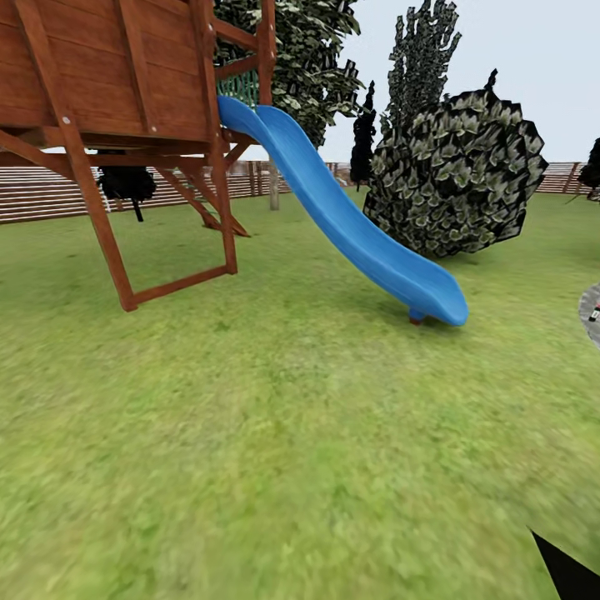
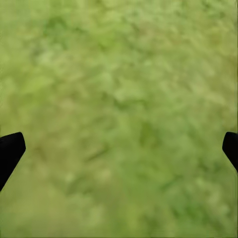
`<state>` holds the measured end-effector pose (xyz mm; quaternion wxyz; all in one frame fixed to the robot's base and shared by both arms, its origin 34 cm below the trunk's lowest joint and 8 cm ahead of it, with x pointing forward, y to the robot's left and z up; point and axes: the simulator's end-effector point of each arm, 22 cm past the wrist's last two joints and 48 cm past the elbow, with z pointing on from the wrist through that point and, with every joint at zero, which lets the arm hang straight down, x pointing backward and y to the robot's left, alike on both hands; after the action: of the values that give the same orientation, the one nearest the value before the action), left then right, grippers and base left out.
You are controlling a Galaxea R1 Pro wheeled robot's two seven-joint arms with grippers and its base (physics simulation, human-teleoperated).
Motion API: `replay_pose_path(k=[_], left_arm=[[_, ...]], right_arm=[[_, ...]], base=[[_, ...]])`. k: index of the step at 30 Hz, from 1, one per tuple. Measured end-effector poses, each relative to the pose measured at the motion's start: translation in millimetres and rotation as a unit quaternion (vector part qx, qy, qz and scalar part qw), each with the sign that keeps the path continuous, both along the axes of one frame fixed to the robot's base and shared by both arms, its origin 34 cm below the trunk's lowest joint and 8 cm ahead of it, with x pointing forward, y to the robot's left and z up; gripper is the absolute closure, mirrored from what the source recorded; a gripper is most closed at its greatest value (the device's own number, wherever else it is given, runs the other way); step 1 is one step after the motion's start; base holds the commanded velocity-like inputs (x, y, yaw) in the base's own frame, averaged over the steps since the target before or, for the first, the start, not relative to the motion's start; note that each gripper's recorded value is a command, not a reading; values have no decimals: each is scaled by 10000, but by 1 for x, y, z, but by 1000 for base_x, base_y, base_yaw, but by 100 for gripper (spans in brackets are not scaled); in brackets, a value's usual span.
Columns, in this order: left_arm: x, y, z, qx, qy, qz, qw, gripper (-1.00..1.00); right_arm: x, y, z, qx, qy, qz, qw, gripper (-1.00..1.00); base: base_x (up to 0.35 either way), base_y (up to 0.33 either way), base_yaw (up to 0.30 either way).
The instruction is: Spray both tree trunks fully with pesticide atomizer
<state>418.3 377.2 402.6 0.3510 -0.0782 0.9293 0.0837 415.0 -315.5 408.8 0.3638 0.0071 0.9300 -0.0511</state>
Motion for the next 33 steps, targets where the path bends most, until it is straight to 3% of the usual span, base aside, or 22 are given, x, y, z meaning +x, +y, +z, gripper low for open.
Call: replay_pose_path(k=[33], left_arm=[[-1, 1, 0, 7, 9, 1, 10000, -100]], right_arm=[[0, 0, 0, 1, 0, 6, 10000, -100]], base=[[339, 77, 0]])
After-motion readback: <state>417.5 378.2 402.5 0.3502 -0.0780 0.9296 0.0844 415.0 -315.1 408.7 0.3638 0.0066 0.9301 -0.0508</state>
